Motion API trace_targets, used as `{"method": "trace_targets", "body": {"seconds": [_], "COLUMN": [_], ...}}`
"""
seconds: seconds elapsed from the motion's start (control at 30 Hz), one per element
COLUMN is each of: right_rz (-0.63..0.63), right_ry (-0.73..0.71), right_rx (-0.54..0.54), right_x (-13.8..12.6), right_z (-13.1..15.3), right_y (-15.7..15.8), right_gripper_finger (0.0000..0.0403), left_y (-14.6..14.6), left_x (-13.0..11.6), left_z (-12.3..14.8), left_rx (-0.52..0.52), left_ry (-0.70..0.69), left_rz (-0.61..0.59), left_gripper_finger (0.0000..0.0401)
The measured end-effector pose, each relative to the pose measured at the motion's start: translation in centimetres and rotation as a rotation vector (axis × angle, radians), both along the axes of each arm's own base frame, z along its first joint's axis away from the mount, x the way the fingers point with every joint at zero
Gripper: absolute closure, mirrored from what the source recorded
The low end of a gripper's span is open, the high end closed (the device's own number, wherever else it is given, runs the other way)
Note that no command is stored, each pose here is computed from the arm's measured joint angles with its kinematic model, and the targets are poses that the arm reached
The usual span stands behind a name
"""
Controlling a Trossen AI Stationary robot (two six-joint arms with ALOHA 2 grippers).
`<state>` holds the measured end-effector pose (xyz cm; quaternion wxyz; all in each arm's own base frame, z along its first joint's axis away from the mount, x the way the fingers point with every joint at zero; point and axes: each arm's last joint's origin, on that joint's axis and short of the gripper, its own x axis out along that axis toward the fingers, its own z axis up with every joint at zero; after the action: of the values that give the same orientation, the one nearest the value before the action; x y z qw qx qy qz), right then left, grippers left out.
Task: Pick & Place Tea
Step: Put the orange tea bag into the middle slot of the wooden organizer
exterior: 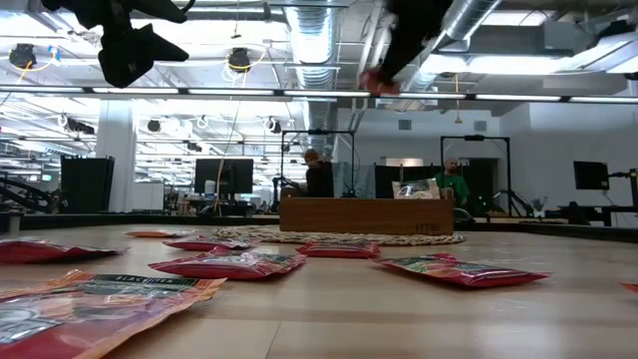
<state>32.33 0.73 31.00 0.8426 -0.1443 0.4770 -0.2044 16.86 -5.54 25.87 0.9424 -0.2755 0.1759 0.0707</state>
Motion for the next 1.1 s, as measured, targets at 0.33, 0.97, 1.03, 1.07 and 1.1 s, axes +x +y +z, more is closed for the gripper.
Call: {"method": "trace_targets", "body": {"seconds": [0.33,0.97,1.03,1.07,1.1], "right_rz": [-0.119,-0.164,-0.166,-0.166,-0.167], "right_ry": [0.235,0.269,0.273,0.273,0.273], "right_rx": [-0.018,-0.130,-0.131,-0.132,-0.133], "right_x": [4.8,6.6,6.5,6.5,6.5], "right_z": [-8.6,-12.4,-12.4,-12.4,-12.4], "right_y": [-3.5,-3.9,-4.0,-4.0,-4.0], "right_gripper_finger": [0.0402,0.0401,0.0401,0.0401,0.0401], "left_y": [0.0,0.0,0.0,0.1,0.1], "left_x": [0.0,0.0,0.0,0.0,0.0], "left_z": [0.0,-0.1,-0.1,-0.1,-0.1], "left_rx": [0.000,0.040,0.042,0.042,0.042], "left_ry": [0.005,0.008,0.010,0.009,0.010], "left_rz": [0.001,-0.004,-0.004,-0.004,-0.004], "left_gripper_finger": [0.0205,0.0205,0.0205,0.0205,0.0205]}}
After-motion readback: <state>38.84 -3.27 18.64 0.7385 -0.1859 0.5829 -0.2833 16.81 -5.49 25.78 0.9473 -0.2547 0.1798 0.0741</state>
